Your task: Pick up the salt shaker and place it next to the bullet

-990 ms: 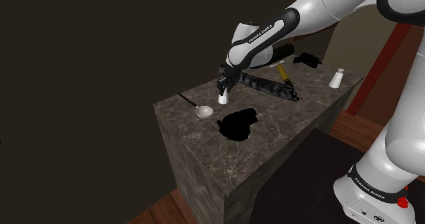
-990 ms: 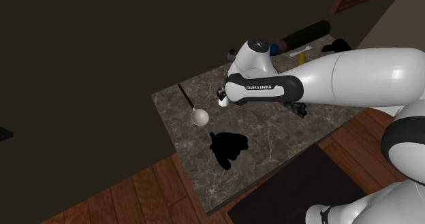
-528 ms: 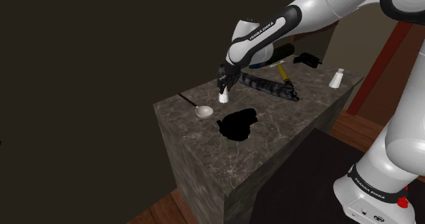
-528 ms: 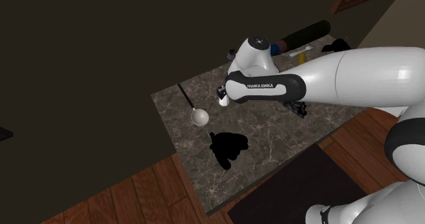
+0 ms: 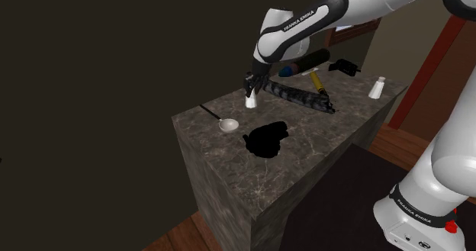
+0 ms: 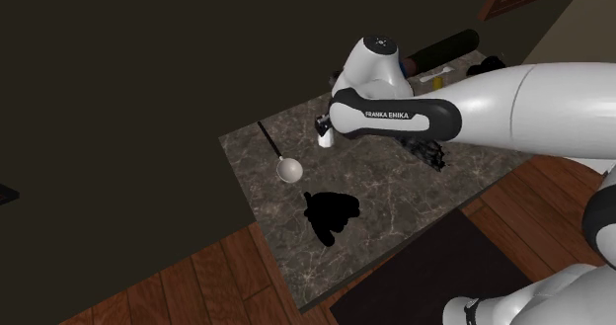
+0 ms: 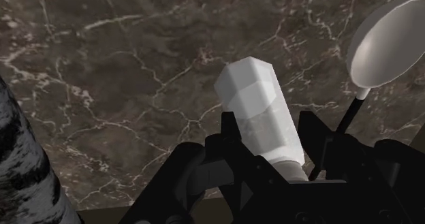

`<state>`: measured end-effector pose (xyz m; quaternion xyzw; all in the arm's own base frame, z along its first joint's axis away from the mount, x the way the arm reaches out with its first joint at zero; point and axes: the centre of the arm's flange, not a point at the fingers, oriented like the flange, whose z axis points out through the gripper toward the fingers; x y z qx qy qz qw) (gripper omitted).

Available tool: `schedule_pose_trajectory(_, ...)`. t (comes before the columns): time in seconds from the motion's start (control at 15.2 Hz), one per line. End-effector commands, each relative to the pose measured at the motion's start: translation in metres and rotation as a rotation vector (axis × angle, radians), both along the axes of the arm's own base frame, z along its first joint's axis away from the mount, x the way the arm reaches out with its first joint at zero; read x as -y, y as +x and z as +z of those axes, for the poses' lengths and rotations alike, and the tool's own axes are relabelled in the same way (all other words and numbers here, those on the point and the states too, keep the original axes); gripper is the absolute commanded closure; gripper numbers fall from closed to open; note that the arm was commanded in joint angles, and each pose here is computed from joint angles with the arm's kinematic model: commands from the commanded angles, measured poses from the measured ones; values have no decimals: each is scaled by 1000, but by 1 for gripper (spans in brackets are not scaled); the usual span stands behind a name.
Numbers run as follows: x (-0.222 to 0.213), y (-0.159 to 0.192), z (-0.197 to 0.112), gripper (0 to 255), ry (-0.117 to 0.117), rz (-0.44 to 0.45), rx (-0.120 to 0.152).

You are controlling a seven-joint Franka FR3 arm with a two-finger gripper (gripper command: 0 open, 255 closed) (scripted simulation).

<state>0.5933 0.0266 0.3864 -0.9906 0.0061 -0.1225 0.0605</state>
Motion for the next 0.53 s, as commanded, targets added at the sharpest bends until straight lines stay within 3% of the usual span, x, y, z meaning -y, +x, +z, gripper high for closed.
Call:
schedule_pose_trajectory(0.0,0,1,11,255,0,0,0)
schedule_pose_trajectory(0.46,0,1,48,255,0,0,0)
